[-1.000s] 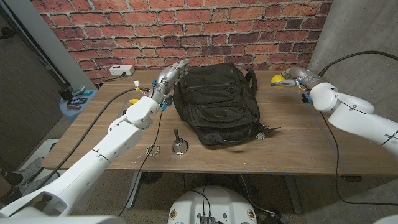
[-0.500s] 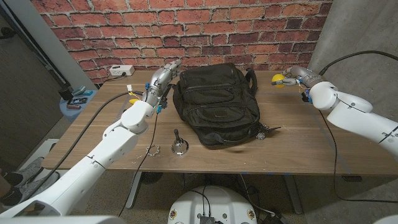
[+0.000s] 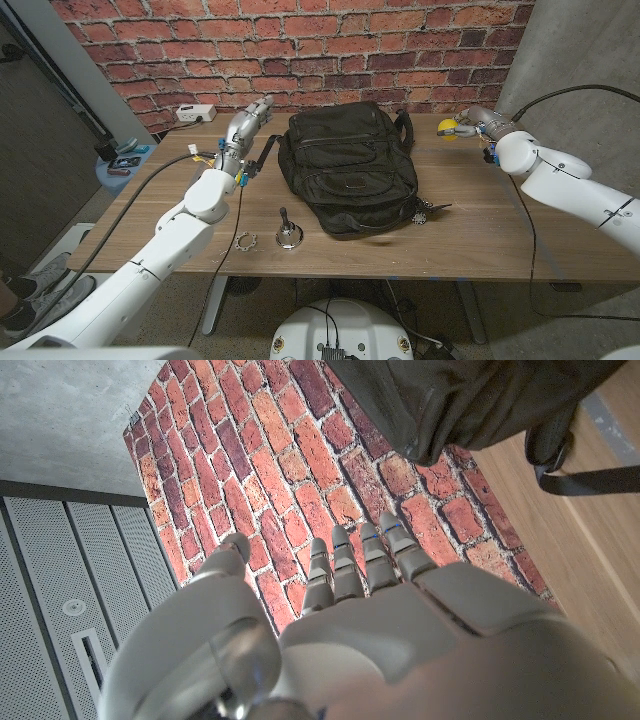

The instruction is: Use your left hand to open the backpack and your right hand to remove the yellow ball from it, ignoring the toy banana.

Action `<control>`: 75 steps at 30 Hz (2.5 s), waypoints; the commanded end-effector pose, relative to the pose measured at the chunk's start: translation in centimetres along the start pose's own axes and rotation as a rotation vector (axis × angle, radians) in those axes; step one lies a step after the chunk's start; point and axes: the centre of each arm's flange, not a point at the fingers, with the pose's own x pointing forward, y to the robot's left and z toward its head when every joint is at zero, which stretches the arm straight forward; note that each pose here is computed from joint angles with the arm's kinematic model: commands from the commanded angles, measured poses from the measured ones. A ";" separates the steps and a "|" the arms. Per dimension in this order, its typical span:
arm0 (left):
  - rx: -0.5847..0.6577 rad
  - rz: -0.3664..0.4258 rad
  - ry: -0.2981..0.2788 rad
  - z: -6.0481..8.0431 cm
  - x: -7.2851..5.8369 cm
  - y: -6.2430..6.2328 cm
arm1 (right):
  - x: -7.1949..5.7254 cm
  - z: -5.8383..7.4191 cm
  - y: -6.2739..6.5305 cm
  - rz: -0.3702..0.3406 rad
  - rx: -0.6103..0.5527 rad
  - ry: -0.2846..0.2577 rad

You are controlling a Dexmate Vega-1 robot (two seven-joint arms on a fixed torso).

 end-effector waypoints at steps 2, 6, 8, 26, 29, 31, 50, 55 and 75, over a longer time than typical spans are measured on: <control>0.021 0.059 -0.028 -1.9 -0.7 1.9 | 1.7 -0.8 0.2 -0.015 0.014 0.023; 0.021 0.078 -0.024 -2.4 -0.9 2.2 | 2.3 -1.2 0.4 -0.018 0.019 0.030; 0.020 0.085 -0.028 -2.7 -0.9 2.4 | 2.5 -1.4 0.5 -0.022 0.020 0.033; 0.011 0.147 0.003 -5.1 -1.2 3.7 | 3.4 -3.7 1.6 -0.048 0.034 0.073; 0.010 0.150 0.007 -5.3 -1.3 3.8 | 3.3 -4.0 1.8 -0.045 0.036 0.082; 0.010 0.152 0.008 -5.3 -1.3 3.9 | 3.3 -4.2 2.0 -0.044 0.036 0.087; 0.013 0.185 0.000 -5.4 -1.5 5.3 | 3.4 -5.8 3.9 -0.064 0.045 0.119; 0.016 0.185 0.001 -5.3 -1.6 5.4 | 3.5 -6.1 4.1 -0.061 0.039 0.125; 0.014 0.185 0.002 -5.4 -1.7 5.3 | 3.1 -7.4 5.7 -0.037 0.041 0.163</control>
